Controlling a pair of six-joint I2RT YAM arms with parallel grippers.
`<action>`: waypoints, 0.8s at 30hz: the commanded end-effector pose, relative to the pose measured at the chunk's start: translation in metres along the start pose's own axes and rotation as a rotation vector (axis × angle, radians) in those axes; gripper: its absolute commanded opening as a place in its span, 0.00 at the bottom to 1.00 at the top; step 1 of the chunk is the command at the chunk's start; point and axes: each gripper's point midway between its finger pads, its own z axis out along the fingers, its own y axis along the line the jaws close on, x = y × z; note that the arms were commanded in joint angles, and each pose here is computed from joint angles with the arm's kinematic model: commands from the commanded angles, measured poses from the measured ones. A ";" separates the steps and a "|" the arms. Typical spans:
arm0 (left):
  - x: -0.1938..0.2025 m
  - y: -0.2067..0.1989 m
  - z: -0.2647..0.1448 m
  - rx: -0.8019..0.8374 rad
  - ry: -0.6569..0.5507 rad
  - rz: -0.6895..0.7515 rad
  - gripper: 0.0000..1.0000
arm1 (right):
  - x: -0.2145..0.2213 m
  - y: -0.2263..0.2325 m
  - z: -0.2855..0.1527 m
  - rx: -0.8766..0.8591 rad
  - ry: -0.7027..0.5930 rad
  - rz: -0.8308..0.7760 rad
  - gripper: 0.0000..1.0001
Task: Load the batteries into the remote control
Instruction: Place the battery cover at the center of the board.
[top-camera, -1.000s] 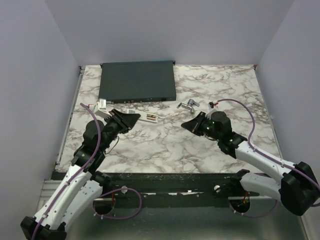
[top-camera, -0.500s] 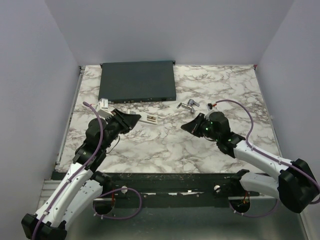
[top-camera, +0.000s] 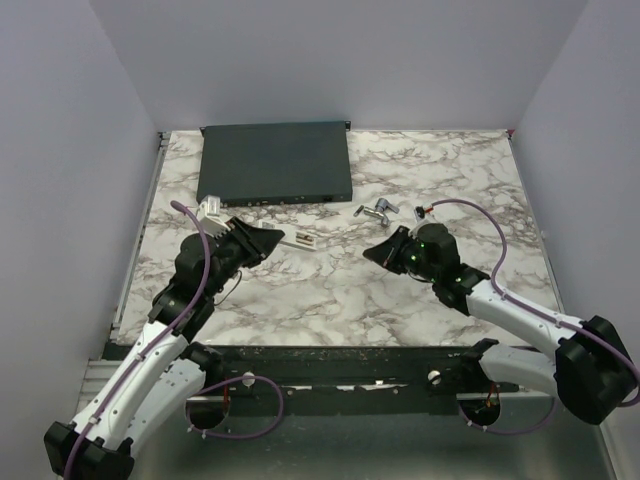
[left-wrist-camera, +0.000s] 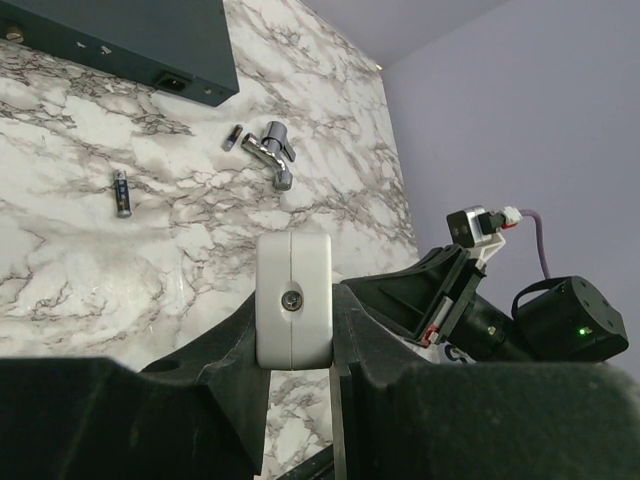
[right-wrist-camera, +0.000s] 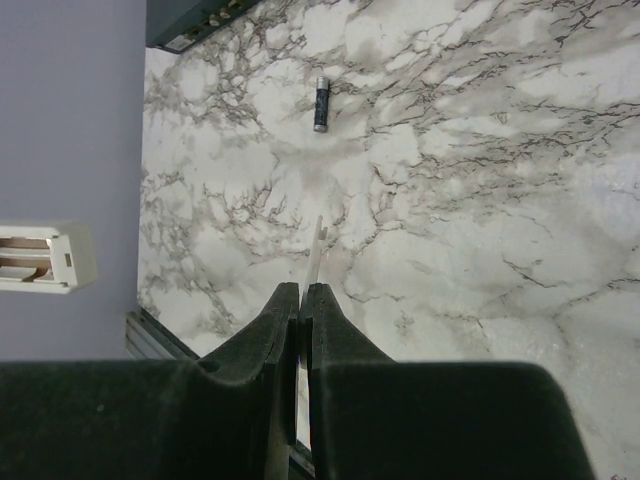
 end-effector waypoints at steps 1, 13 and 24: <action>-0.011 -0.020 -0.003 0.055 -0.014 0.005 0.00 | 0.003 -0.017 0.003 0.062 -0.006 -0.004 0.01; -0.010 -0.022 -0.003 0.062 -0.004 0.004 0.00 | 0.010 -0.025 0.008 0.086 0.024 0.013 0.01; -0.007 -0.023 -0.001 0.068 0.013 0.002 0.00 | 0.017 -0.031 0.009 0.104 0.049 0.025 0.01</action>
